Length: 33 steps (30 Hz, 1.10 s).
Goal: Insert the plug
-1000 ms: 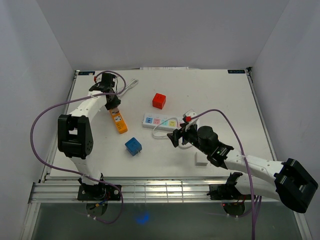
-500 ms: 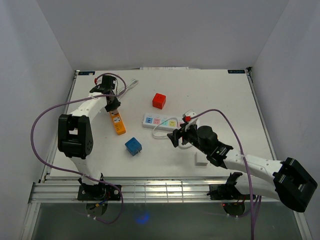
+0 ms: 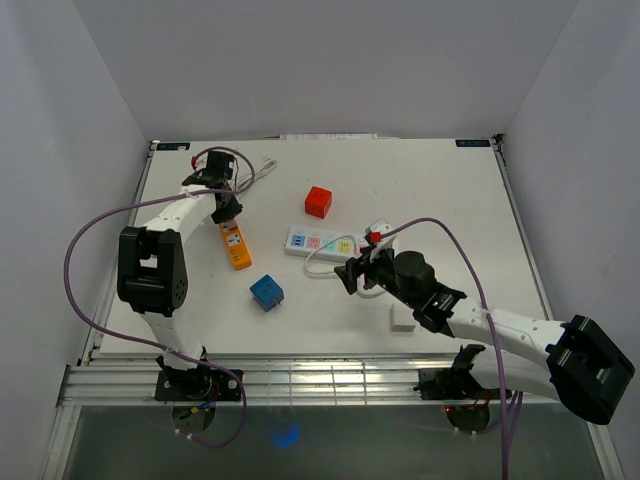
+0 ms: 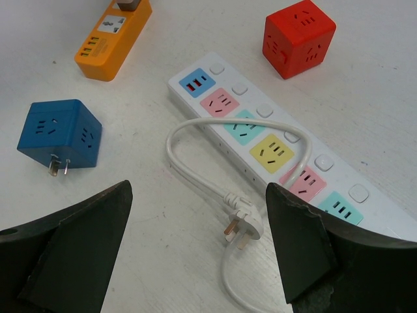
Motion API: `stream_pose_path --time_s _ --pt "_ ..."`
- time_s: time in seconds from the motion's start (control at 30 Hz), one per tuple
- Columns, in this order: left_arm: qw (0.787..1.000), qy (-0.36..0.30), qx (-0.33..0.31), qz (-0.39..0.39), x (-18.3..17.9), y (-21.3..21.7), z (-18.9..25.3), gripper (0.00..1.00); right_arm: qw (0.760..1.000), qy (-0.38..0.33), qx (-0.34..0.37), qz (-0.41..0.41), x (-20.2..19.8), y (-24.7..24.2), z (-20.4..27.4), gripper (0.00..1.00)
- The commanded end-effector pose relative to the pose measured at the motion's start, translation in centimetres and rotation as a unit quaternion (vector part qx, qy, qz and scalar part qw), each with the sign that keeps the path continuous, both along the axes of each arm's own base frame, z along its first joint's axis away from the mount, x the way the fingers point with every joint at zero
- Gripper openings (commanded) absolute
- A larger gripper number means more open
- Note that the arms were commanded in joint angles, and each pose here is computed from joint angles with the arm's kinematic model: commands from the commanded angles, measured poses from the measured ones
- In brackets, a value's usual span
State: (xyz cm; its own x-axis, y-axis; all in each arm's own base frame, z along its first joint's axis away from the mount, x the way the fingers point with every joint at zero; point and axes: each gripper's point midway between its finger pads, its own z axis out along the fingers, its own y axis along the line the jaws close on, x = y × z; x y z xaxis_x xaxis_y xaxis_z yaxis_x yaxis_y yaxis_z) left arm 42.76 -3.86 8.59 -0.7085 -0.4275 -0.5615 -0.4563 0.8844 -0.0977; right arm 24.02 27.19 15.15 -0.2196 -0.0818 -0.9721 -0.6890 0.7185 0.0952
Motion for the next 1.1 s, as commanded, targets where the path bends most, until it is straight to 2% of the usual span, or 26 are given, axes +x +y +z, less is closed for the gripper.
stream_pose_path --time_s 0.0,0.17,0.37,0.5,0.53,0.63,0.73,0.77,0.83,0.87,0.97,1.07 --pt "0.998 0.051 0.047 0.000 -1.8 0.7 -1.8 0.00 1.000 -0.018 0.023 -0.003 0.8 0.8 2.5 0.88" --pt "0.992 0.084 0.093 0.008 -2.5 1.1 -2.4 0.00 1.000 -0.008 0.014 0.000 0.9 1.1 2.0 0.88" --pt "0.993 0.101 0.052 -0.011 -2.6 -0.6 -3.2 0.00 1.000 -0.007 0.012 0.001 0.9 1.2 1.9 0.88" --pt "0.996 0.075 0.015 -0.044 -2.1 -2.0 -1.9 0.00 1.000 -0.006 0.013 0.005 0.8 1.3 1.8 0.88" --pt "0.996 0.069 0.008 -0.049 -2.1 -2.3 -1.6 0.08 1.000 -0.005 0.013 0.005 0.8 1.3 1.7 0.88" --pt "0.998 0.049 -0.002 -0.047 -1.9 -2.1 -0.6 0.24 1.000 -0.004 0.013 0.006 0.8 1.3 1.7 0.88" --pt "0.998 0.046 -0.010 -0.052 -1.7 -2.1 -0.1 0.33 1.000 -0.003 0.013 0.008 0.7 1.4 1.6 0.88" --pt "0.997 0.045 -0.019 -0.056 -1.7 -2.3 -0.1 0.45 1.000 -0.003 0.013 0.008 0.8 1.4 1.7 0.88" --pt "0.997 0.036 -0.029 -0.063 -1.7 -2.6 0.5 0.55 1.000 -0.002 0.012 0.008 0.8 1.4 1.5 0.88" --pt "0.997 0.026 -0.034 -0.064 -1.5 -2.7 0.9 0.65 1.000 -0.002 0.012 0.009 0.8 1.4 1.5 0.88" --pt "0.997 -0.004 -0.036 -0.067 -1.3 -2.7 2.8 0.85 1.000 0.000 0.010 0.010 0.8 1.5 1.3 0.88" --pt "0.996 -0.033 -0.038 -0.072 -1.2 -2.7 5.0 0.92 1.000 0.001 0.010 0.011 0.8 1.5 1.3 0.88"
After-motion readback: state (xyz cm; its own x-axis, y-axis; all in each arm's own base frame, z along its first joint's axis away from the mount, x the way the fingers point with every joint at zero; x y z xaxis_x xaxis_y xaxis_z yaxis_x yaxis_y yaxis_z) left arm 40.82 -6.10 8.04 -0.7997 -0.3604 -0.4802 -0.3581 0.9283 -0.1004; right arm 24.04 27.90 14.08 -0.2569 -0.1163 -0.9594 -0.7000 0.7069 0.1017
